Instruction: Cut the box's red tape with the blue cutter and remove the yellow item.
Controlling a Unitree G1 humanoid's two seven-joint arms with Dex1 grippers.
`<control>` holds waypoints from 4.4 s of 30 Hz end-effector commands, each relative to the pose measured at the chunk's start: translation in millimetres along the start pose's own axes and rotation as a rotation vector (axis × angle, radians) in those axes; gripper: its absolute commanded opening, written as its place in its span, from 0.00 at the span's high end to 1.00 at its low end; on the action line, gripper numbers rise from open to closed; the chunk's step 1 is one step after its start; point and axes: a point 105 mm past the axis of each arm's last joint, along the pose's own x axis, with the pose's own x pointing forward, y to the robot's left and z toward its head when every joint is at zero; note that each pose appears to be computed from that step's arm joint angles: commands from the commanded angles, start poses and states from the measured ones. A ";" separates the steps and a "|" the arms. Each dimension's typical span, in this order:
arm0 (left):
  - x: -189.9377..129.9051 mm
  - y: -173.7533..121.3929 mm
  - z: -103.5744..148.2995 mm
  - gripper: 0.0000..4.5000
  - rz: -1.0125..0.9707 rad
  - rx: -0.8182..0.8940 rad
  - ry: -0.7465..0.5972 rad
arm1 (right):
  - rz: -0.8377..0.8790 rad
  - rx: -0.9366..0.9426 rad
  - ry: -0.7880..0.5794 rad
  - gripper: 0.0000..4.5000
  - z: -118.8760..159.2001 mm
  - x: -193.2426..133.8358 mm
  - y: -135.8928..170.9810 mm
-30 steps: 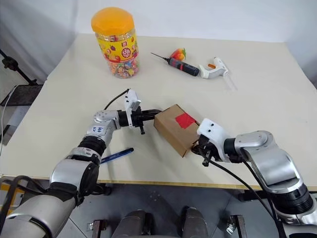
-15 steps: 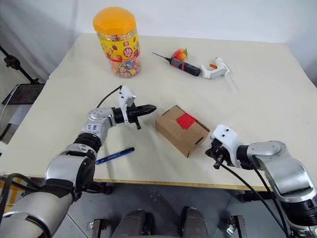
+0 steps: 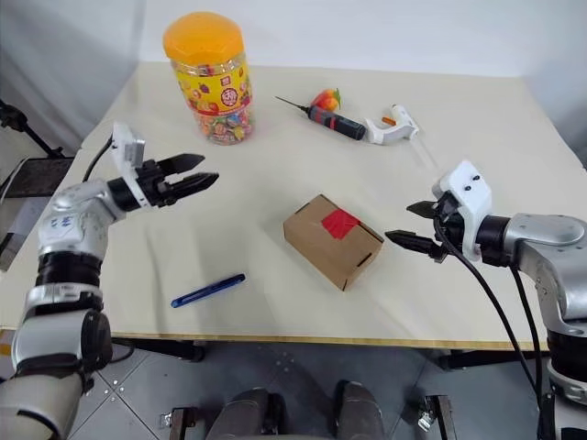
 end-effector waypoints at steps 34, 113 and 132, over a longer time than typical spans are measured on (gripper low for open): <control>-72.1 -82.9 -103.5 0.01 -0.259 0.122 0.343 | 0.500 -0.146 -0.185 0.00 40.8 28.0 86.8; -67.1 -76.3 -126.3 0.04 -0.254 0.177 0.474 | 0.618 -0.361 -0.119 0.51 54.7 90.0 133.8; -79.4 -97.2 -122.9 1.00 -0.305 -0.302 0.601 | 0.599 -0.356 -0.126 0.51 57.4 91.3 127.2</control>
